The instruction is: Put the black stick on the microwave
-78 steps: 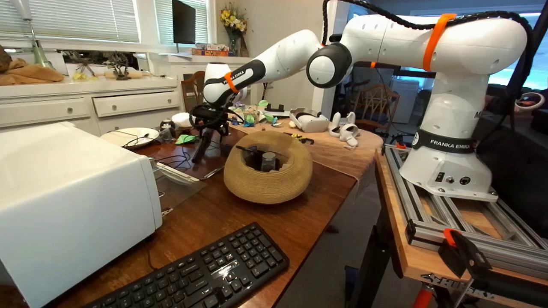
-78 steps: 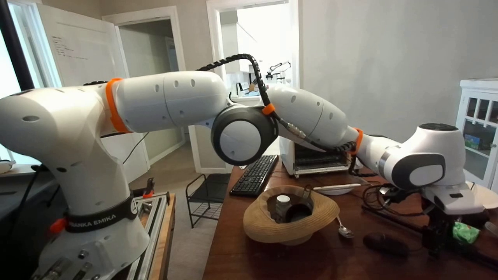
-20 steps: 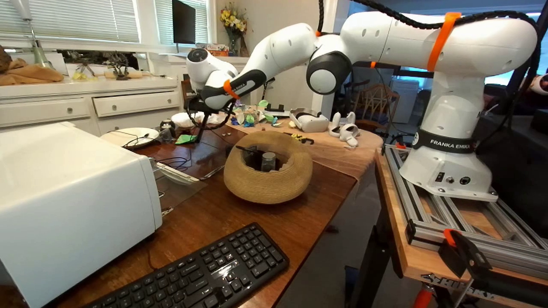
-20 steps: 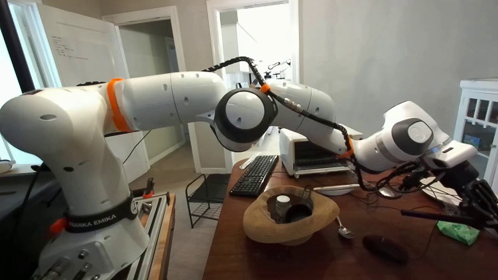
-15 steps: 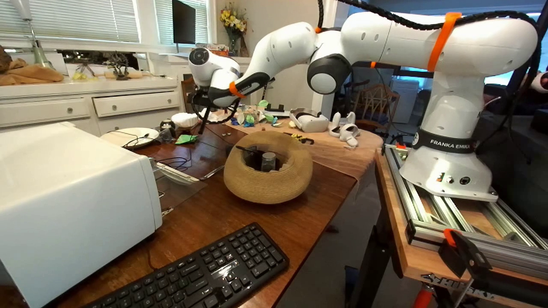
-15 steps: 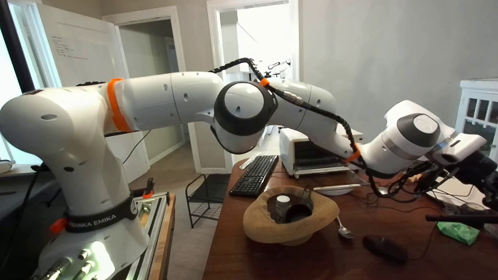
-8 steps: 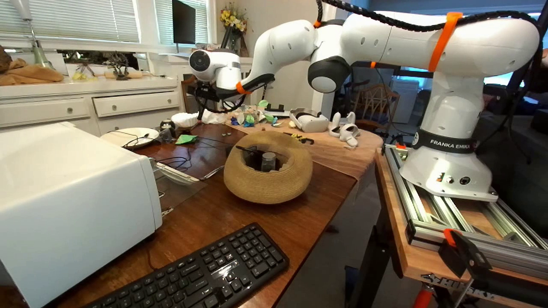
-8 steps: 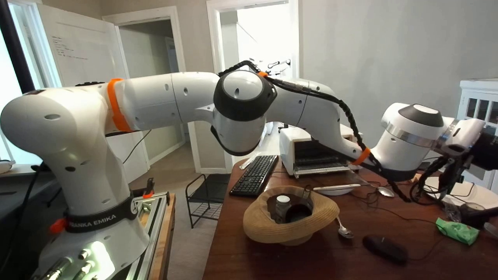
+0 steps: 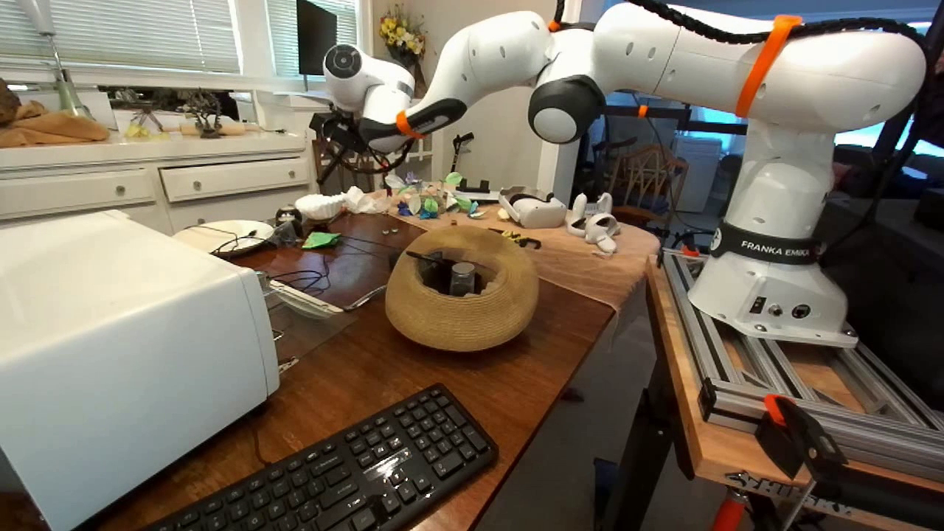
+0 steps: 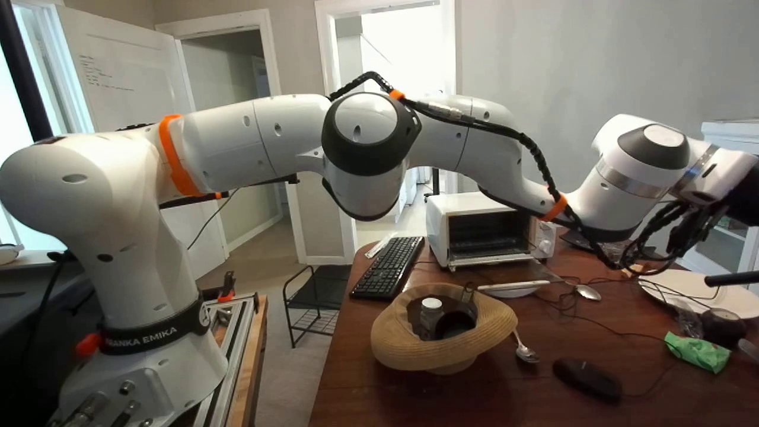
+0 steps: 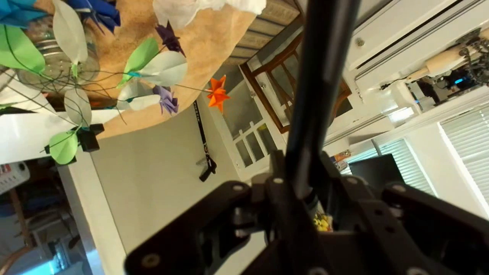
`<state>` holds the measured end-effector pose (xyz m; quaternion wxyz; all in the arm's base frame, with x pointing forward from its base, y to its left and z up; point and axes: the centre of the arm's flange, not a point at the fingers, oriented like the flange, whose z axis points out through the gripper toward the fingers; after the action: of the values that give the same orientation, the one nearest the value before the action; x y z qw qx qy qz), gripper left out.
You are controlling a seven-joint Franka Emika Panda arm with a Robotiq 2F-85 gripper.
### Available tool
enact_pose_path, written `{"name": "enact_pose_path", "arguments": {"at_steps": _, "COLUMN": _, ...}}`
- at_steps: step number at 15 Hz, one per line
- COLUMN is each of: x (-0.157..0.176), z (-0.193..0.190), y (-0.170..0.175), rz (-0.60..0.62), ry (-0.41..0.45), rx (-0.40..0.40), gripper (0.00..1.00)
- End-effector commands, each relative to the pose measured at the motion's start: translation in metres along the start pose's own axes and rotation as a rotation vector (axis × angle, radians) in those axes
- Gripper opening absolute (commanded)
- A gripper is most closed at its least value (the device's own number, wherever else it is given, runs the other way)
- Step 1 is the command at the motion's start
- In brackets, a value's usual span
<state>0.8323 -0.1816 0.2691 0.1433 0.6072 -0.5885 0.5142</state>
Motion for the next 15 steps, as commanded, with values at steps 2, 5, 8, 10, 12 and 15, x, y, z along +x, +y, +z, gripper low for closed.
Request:
{"name": "enact_pose_path", "arguments": {"at_steps": 2, "x": 0.05, "z": -0.018, "y": 0.003, "rz": 0.18, "ry": -0.182, "rx": 0.031, "gripper": 0.06}}
{"name": "enact_pose_path", "arguments": {"at_steps": 5, "x": 0.042, "z": -0.021, "y": -0.011, "rz": 0.237, "ry": -0.32, "rx": 0.096, "gripper": 0.06}}
{"name": "enact_pose_path", "arguments": {"at_steps": 8, "x": 0.024, "z": -0.036, "y": -0.019, "rz": 0.217, "ry": -0.451, "rx": 0.189, "gripper": 0.06}}
{"name": "enact_pose_path", "arguments": {"at_steps": 10, "x": 0.016, "z": -0.051, "y": -0.026, "rz": 0.201, "ry": -0.535, "rx": 0.261, "gripper": 0.06}}
{"name": "enact_pose_path", "arguments": {"at_steps": 12, "x": 0.008, "z": -0.059, "y": -0.034, "rz": 0.199, "ry": -0.628, "rx": 0.324, "gripper": 0.06}}
{"name": "enact_pose_path", "arguments": {"at_steps": 15, "x": -0.008, "z": -0.06, "y": -0.049, "rz": 0.193, "ry": -0.642, "rx": 0.324, "gripper": 0.22}}
